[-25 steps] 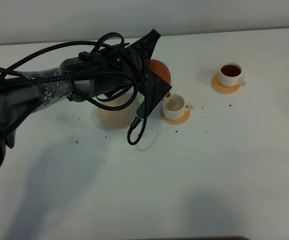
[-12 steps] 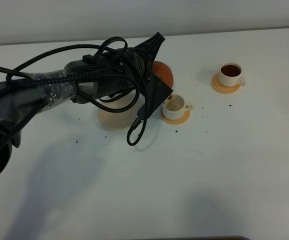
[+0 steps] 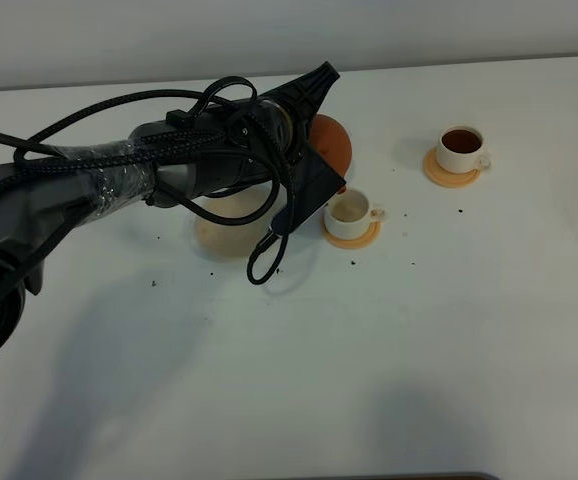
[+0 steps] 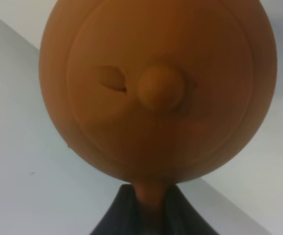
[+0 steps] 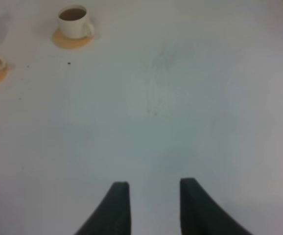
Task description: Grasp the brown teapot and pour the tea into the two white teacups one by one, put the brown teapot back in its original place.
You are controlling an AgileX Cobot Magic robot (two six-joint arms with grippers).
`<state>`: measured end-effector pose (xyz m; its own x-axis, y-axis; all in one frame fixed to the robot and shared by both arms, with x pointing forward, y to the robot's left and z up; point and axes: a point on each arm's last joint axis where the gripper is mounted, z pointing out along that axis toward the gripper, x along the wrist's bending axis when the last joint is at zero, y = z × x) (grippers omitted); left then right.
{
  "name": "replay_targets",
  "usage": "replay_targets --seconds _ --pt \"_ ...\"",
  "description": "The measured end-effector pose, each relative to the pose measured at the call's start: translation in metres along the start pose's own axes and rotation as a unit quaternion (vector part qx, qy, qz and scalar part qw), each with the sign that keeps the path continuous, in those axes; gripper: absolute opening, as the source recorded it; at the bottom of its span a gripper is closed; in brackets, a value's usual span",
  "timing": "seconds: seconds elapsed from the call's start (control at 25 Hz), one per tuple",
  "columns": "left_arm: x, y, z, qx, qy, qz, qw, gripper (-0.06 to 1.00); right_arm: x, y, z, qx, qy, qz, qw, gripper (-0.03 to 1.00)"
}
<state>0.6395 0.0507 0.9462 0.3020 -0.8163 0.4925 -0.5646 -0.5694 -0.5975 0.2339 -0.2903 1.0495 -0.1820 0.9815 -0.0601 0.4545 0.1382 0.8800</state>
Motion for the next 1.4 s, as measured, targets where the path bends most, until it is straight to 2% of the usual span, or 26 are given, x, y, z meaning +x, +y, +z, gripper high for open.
replay_targets --seconds 0.4,1.4 --pt "0.007 0.002 0.000 -0.006 0.039 0.037 0.999 0.11 0.000 0.000 0.000 0.000 0.000 0.000 1.000 0.24" --pt "0.013 0.001 -0.001 0.005 0.074 0.116 0.991 0.11 0.000 0.000 0.000 0.000 0.000 0.000 1.000 0.24"
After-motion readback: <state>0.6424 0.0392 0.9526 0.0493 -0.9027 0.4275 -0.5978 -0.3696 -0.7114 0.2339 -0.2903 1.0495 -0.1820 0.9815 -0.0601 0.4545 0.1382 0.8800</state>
